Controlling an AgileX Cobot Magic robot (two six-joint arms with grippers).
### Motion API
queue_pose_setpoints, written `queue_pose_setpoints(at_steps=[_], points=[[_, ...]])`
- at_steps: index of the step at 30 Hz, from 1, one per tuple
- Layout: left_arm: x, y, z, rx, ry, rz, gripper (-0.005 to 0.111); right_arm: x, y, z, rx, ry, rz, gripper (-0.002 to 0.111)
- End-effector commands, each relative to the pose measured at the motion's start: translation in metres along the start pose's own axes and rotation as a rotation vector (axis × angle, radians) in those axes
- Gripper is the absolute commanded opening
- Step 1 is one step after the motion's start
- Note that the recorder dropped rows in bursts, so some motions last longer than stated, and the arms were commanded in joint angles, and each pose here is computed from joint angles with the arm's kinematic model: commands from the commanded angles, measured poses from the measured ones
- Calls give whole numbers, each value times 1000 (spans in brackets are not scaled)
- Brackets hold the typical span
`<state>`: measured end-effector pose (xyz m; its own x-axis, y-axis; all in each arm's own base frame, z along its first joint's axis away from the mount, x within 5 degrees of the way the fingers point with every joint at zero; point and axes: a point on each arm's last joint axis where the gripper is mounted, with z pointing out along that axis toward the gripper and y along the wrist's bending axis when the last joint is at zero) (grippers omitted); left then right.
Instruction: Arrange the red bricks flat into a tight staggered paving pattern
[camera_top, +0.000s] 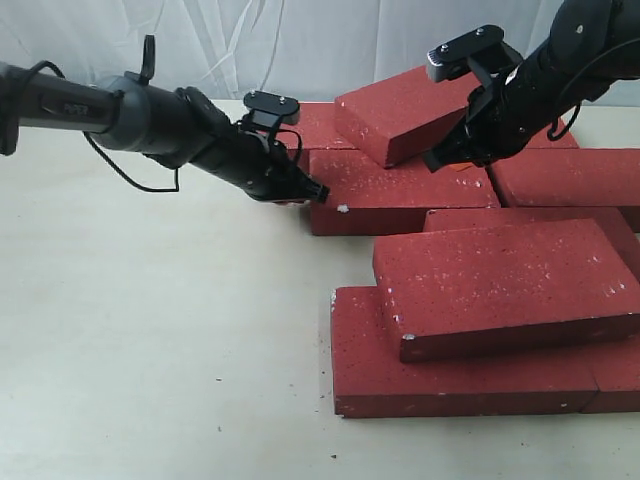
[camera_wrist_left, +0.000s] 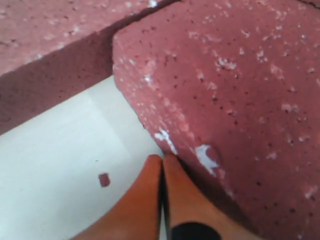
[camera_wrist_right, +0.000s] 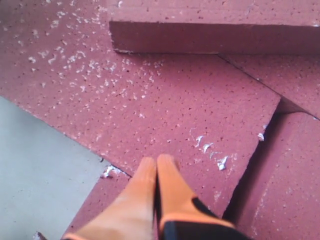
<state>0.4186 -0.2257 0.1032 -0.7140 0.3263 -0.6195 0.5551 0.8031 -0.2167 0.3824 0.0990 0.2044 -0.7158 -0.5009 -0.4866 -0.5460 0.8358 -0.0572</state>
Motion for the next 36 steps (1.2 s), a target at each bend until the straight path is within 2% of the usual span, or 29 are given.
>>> queue_pose_setpoints(at_steps=[1, 9, 13, 18, 20, 22, 24, 27, 28, 32, 36], points=[[-4, -13, 7, -9, -33, 7, 0, 0, -2, -3, 10, -7, -5, -1], [-11, -33, 17, 45, -42, 10, 0, 0, -2, -3, 10, -7, -7, -1], [-3, -32, 26, 53, -11, 16, 0, 0, -2, -3, 10, -7, -7, -1], [-10, -34, 19, 50, -30, 37, 0, 0, -2, -3, 9, -5, -3, -1], [-15, -22, 11, 44, -37, 16, 0, 1, -1, -3, 1, -2, 5, -1], [-17, -9, -1, 86, -5, -12, 0, 2, 5, -11, -57, 24, 45, -1], [-16, 0, -12, 105, 41, 7, 0, -3, 9, -26, -80, -13, 73, -1], [-18, 23, -28, 20, 86, -3, 0, -6, 10, -35, -81, -46, 81, -1], [-18, 34, -36, -9, 102, 0, 0, -8, 9, -35, -65, -70, 43, -1], [-23, 42, -48, -17, 91, -13, 0, -25, -7, -37, 100, -272, -15, -1], [-33, 30, -59, 14, 57, 43, 0, -40, -39, -48, 256, -473, 70, -1]])
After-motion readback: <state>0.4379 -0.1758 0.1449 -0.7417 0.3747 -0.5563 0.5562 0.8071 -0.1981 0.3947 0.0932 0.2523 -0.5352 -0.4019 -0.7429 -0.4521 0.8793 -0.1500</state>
